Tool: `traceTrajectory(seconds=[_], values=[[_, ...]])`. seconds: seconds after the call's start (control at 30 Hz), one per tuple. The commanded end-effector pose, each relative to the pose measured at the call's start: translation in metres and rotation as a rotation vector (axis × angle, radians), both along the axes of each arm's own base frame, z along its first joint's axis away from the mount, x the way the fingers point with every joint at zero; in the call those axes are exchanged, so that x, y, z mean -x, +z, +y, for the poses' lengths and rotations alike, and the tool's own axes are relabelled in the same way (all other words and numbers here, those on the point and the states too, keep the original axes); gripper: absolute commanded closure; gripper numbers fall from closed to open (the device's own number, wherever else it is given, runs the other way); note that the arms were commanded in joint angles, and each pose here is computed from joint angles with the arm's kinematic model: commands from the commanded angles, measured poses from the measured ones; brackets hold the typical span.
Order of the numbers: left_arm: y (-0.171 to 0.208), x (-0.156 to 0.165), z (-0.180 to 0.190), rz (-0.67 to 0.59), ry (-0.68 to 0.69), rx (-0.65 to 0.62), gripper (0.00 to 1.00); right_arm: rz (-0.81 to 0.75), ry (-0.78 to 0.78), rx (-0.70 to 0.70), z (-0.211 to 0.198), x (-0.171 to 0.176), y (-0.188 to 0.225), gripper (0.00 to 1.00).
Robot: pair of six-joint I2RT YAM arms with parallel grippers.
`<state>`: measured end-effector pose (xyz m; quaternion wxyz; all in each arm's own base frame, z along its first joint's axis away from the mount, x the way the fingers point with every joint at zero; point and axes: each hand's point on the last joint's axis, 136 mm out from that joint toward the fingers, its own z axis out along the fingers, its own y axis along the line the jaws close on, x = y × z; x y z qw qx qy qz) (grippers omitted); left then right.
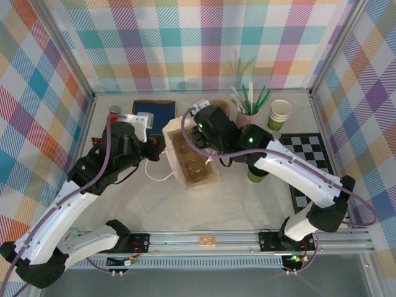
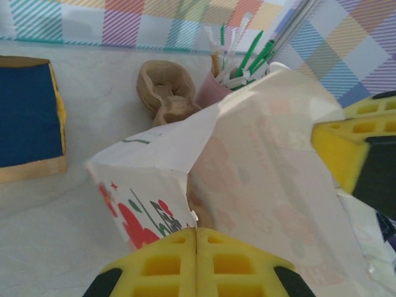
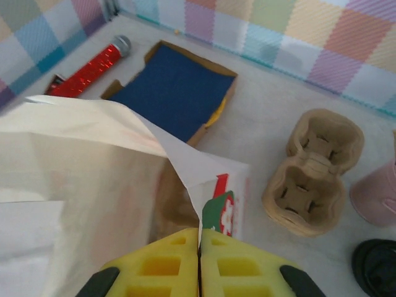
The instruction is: Pack the takeout coffee
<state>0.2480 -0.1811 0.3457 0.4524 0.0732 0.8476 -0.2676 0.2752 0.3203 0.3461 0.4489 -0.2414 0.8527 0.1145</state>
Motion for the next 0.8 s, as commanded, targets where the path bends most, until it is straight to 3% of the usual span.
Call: traceTrajectory(seconds=[0.0, 0.2, 0.77], values=[[0.009, 0.001, 0.007, 0.05, 0.058, 0.004, 1.0, 0.134, -0.003, 0.042, -0.01, 0.007, -0.02, 0.92], [0.017, 0.002, 0.009, 0.119, 0.09, 0.001, 1.0, 0.223, 0.024, 0.009, -0.008, 0.014, -0.019, 0.92], [-0.026, -0.011, -0.001, 0.278, 0.116, 0.069, 1.0, 0.356, -0.009, 0.058, -0.02, 0.005, -0.041, 0.95]])
